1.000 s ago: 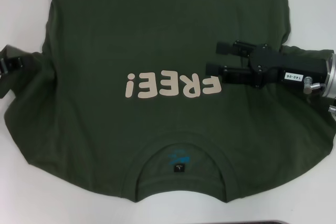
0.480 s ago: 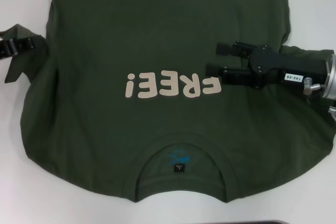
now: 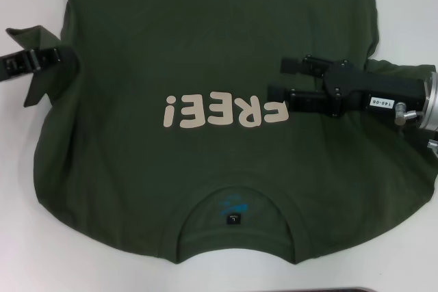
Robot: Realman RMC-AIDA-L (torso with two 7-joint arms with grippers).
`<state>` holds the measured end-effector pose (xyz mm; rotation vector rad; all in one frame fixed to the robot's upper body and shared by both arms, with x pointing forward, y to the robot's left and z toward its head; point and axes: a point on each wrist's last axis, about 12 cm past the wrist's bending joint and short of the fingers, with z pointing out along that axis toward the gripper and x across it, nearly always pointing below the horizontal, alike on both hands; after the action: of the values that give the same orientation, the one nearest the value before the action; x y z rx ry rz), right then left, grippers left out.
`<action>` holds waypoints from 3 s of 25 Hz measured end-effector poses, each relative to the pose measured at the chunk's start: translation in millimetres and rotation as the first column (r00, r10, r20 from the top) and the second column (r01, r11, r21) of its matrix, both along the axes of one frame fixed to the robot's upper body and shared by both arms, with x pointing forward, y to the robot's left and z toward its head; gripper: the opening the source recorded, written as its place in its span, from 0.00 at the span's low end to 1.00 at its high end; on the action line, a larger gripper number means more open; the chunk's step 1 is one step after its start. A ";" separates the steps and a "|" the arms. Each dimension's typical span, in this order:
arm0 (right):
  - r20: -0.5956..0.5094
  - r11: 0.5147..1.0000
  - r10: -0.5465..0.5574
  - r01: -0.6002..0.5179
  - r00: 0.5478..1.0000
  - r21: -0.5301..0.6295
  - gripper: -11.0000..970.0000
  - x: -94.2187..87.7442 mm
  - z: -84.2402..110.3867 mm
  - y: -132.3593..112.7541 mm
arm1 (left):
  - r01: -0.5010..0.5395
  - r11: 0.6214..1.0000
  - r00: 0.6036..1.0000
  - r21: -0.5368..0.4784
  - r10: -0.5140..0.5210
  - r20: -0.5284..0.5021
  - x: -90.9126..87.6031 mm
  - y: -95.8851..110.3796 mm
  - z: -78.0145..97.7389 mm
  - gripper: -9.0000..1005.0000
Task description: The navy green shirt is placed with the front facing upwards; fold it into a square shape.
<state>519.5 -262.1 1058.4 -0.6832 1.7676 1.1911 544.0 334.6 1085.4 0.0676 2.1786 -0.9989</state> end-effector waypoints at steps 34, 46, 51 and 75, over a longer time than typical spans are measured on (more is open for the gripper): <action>0.000 1.000 0.010 -0.010 1.000 0.007 0.94 -1.1 0.3 1.4 | 0.036 0.999 0.997 -0.030 -0.033 0.068 3.6 -20.7 -15.9 0.80; 0.002 1.000 0.006 -0.006 1.000 0.010 0.94 -0.9 1.1 -0.2 | -0.001 0.997 0.999 0.074 -0.003 0.051 -13.6 -5.1 -34.0 0.78; 0.002 1.000 0.004 -0.004 1.000 0.011 0.94 -0.9 1.2 -0.3 | 0.020 0.995 0.999 0.100 -0.023 0.026 -15.2 -6.7 -38.3 0.78; 0.000 1.000 0.005 -0.005 1.000 0.010 0.94 -1.7 0.7 -0.6 | 0.033 0.987 0.999 0.160 -0.035 0.008 -11.9 -12.0 -44.3 0.78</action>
<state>517.8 -262.8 1059.1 -0.6821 1.7594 1.2031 532.1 322.6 1041.0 0.1853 2.2506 -0.8386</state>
